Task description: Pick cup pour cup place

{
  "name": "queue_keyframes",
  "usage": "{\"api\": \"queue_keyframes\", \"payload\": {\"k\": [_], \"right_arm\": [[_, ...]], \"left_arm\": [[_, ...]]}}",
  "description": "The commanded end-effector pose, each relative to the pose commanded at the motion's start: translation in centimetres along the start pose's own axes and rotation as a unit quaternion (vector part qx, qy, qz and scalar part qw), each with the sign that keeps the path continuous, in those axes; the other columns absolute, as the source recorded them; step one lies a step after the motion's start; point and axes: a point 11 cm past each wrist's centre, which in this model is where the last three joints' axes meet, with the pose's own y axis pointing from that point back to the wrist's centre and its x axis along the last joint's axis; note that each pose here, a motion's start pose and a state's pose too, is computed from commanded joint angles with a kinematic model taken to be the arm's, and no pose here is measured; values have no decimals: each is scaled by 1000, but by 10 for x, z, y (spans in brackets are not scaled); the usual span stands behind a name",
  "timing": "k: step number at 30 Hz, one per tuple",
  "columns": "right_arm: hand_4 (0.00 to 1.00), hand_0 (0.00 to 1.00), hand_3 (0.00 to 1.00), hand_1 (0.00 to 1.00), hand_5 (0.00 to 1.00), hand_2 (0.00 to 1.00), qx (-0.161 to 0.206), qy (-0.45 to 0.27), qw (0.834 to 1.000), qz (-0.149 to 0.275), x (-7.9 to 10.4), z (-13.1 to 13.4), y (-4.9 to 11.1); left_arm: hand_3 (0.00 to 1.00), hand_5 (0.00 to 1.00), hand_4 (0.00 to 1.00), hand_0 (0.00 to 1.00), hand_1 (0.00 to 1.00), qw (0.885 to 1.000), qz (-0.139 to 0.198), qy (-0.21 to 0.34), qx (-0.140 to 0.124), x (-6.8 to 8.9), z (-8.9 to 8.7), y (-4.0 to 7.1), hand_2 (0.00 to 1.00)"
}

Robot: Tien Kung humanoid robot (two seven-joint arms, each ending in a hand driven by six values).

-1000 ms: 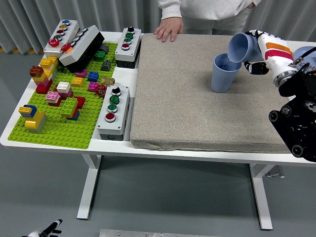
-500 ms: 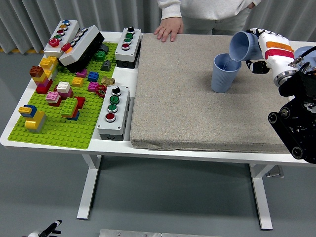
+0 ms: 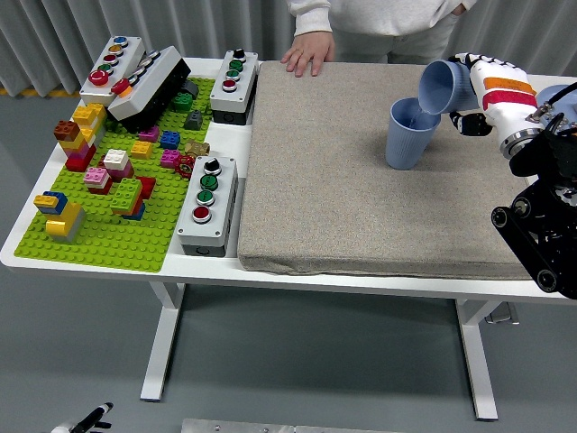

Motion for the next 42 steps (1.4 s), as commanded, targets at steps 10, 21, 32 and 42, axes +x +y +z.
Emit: {"api": "queue_keyframes", "payload": {"k": [10,21,32,42], "right_arm": [[615,711,506,571,2,469,4,14,1000,-3,2,-1,0],[613,712,505,573,2,468,8,29,1000,-3,5,0,-2],[612,714,505,575,2,470,9,37,999,-4,5,-1,-1],[609,715,505,576,2,472,7,41,999,-6,4,1,-2]], "left_arm": [[799,988,667,891,844,1000,0,1,-1,0,0,0,891],[799,988,667,891,845,1000,1,2,-3,1,4,0,891],[799,987,667,892,844,1000,2,2,-4,1,4,0,890],[799,988,668,891,845,1000,2,3,-4,2,5,0,890]]}}
